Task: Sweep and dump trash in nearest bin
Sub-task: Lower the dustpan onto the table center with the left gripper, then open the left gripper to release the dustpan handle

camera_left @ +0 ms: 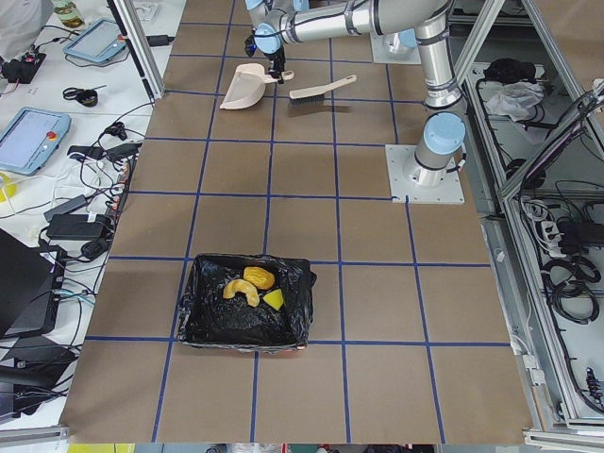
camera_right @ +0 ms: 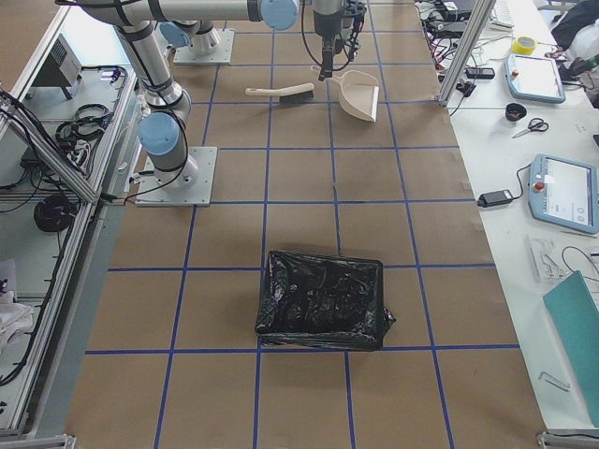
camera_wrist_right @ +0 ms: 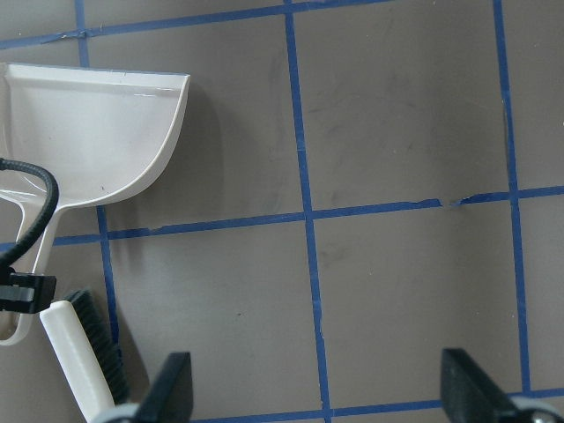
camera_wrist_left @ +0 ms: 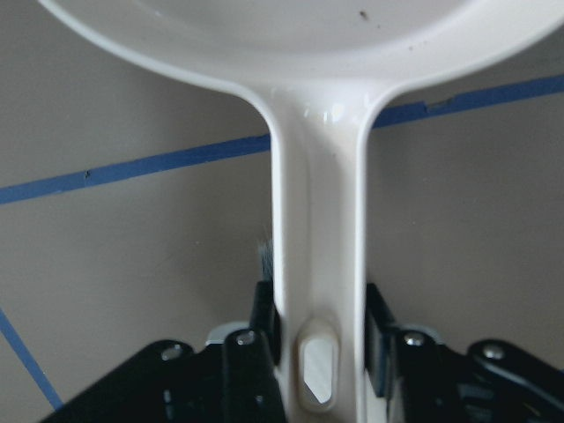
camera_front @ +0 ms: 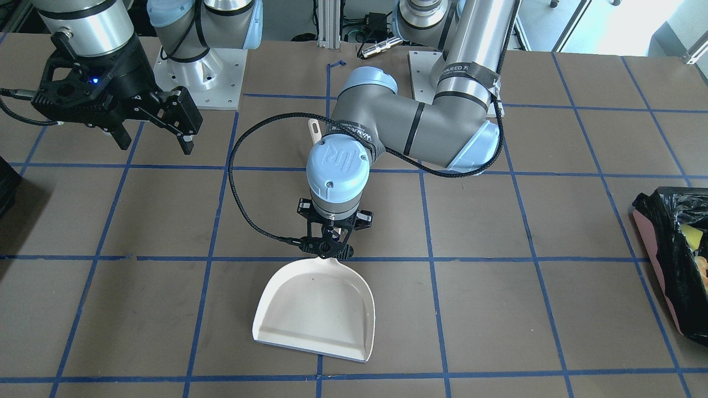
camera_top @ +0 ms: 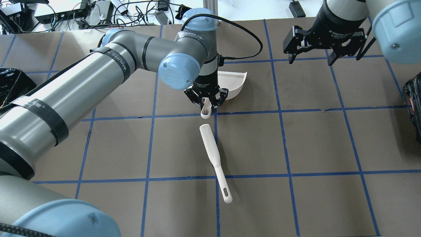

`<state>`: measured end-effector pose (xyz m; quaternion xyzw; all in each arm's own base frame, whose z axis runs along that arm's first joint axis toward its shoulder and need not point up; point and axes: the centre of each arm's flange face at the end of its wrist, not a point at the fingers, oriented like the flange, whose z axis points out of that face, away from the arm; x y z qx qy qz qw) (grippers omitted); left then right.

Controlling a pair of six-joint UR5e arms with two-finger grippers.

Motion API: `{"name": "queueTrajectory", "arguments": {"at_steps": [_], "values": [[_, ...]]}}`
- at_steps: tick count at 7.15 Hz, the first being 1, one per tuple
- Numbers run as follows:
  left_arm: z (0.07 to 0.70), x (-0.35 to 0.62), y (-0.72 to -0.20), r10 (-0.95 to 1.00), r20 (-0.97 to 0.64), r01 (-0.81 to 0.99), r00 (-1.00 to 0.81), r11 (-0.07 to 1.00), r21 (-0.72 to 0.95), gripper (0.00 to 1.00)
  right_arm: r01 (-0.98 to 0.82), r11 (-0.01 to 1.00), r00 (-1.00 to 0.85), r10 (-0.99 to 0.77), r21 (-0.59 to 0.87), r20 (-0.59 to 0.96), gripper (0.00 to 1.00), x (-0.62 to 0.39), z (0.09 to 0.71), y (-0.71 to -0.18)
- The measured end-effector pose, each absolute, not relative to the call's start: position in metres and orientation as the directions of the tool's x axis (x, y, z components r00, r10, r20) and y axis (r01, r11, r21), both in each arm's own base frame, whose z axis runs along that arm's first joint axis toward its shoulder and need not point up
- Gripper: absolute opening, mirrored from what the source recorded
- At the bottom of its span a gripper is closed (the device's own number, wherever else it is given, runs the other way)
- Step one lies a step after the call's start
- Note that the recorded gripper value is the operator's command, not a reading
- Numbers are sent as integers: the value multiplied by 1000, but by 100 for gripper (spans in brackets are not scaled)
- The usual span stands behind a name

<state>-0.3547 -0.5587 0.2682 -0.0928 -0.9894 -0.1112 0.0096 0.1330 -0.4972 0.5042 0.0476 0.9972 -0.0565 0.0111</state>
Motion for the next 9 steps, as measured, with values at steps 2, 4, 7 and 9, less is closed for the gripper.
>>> {"name": "queueTrajectory", "arguments": {"at_steps": [2,4,7,9], "values": [[263,-355,-563,179,35,182,-983,962,205,0,96,989,-995,94,-111,-28,100,133,504,-497],[254,-357,-569,173,35,177,-984,967,186,0,96,989,-995,94,-112,-28,100,133,504,-497],[250,-359,-570,90,29,93,-996,978,188,0,96,989,-995,94,-110,-27,100,133,503,-498],[248,-359,-569,55,23,58,-998,980,193,0,96,989,-995,94,-108,-27,100,133,502,-498]]}}
